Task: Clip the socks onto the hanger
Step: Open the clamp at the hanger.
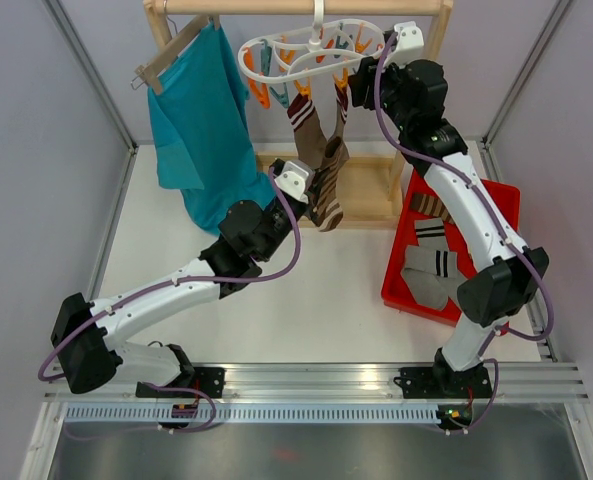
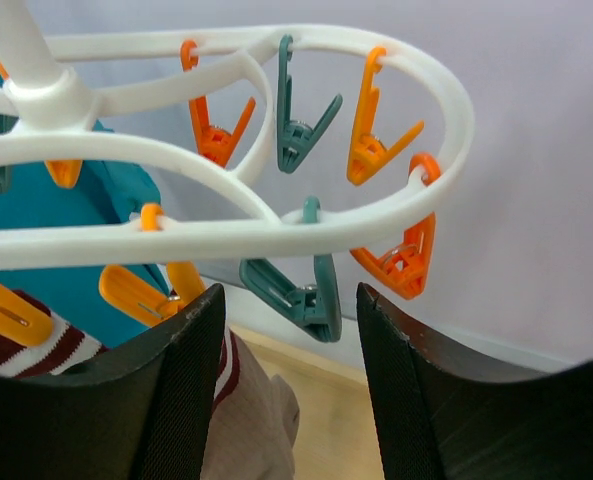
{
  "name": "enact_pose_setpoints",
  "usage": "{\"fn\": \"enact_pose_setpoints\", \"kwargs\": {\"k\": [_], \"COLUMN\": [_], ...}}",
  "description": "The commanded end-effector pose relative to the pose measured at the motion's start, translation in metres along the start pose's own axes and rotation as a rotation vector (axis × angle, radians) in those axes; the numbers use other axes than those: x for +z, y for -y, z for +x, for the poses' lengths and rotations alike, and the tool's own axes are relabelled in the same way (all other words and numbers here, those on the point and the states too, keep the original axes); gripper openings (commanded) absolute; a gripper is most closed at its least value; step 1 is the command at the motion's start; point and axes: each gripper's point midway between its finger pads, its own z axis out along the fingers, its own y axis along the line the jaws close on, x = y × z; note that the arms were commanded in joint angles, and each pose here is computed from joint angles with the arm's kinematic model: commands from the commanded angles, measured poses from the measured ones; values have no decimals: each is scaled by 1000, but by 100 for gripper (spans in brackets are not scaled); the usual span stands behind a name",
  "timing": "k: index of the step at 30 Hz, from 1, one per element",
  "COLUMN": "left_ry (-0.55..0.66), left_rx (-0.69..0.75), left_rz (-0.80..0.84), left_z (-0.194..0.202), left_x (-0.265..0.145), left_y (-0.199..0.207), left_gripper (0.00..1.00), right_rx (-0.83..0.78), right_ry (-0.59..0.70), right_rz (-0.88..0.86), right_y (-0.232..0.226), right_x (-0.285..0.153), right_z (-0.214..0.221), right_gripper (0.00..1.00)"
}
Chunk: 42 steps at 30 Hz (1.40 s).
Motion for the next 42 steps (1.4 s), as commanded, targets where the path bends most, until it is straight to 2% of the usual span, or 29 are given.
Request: {"fn": "enact_pose_setpoints", "kwargs": {"k": [1,13,17,33,42], "left_ry": [37,35,37,-6,-59], "left_rx": [-25,-31,-36,-54,-74], "left_rz": [10,15,20,31,20], "left_z": [-17,-16,-17,2,26], "left_x": [-2,0,0,15,42], "left_y": [-2,-2,-1,5,7], "left_gripper": [2,2,2,2,2], "right_rx": [-26,-48,-49,-27,49], "right_ry": [100,90,93,101,94], "right_rz": [12,36,44,60,82], "right_y": [0,0,1,-10,-14], "right_x": [2,11,10,-14,-40], "right_z": [-37,-36,-37,-55,-61], "right_gripper": [62,61,58,18,6]}}
